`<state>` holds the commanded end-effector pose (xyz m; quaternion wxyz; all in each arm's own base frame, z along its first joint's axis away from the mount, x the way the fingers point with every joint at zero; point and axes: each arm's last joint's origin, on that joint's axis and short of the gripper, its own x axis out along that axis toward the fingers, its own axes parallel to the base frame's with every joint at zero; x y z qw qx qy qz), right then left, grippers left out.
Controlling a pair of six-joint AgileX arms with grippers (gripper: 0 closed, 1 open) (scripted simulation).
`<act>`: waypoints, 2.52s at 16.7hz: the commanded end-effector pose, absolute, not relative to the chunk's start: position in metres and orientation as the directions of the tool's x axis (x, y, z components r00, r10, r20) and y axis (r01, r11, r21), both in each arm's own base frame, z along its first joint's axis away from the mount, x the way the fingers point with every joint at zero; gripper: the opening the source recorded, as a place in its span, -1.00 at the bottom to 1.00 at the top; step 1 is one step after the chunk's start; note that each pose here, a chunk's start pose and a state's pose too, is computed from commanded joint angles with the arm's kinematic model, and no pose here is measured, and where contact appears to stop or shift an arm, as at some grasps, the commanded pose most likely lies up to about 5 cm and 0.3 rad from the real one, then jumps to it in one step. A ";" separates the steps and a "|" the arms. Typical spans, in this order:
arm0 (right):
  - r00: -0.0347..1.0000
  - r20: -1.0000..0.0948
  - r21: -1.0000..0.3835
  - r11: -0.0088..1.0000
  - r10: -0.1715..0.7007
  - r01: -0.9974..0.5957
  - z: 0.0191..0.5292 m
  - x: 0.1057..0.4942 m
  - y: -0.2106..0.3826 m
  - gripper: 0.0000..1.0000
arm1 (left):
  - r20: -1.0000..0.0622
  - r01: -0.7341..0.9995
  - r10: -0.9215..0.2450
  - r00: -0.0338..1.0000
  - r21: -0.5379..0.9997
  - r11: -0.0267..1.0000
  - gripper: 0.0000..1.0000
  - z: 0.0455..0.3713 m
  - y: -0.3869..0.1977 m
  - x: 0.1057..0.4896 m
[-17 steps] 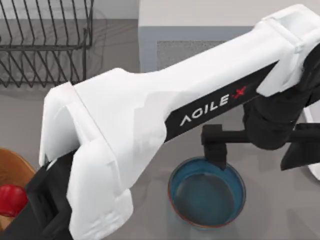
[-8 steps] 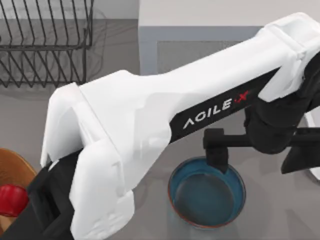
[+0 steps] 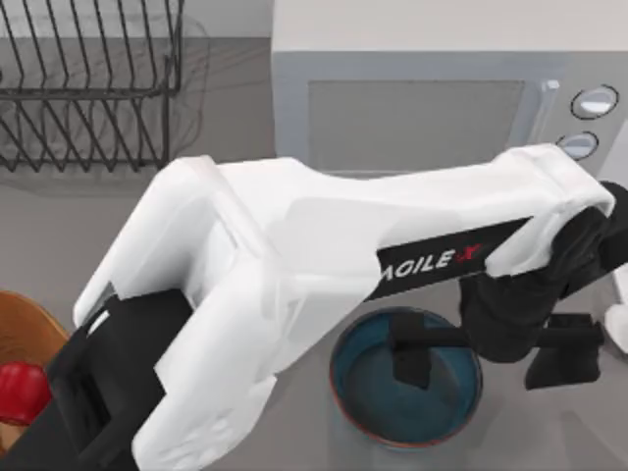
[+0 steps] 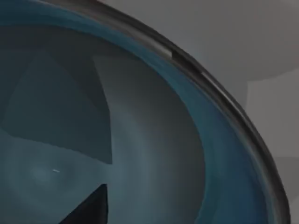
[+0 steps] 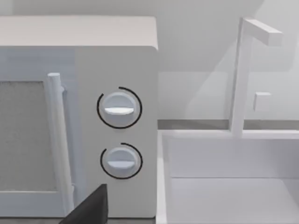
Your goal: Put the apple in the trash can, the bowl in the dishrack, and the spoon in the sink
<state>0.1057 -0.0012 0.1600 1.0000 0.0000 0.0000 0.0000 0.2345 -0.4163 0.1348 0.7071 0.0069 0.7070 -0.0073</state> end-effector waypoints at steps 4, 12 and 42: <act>1.000 0.000 0.000 1.000 0.000 0.000 0.160 0.106 -0.001 1.00 | -1.000 0.020 0.000 0.000 0.000 1.000 1.00 0.128 -0.416 0.233; 1.000 0.000 0.000 1.000 0.000 0.000 0.160 0.106 -0.001 1.00 | -1.000 0.020 0.000 0.000 0.000 1.000 -0.06 0.128 -0.416 0.233; 1.000 0.000 0.000 1.000 0.000 0.000 0.160 0.106 -0.001 1.00 | -1.000 0.020 -0.002 0.001 -0.002 1.000 -1.00 0.229 -0.415 0.234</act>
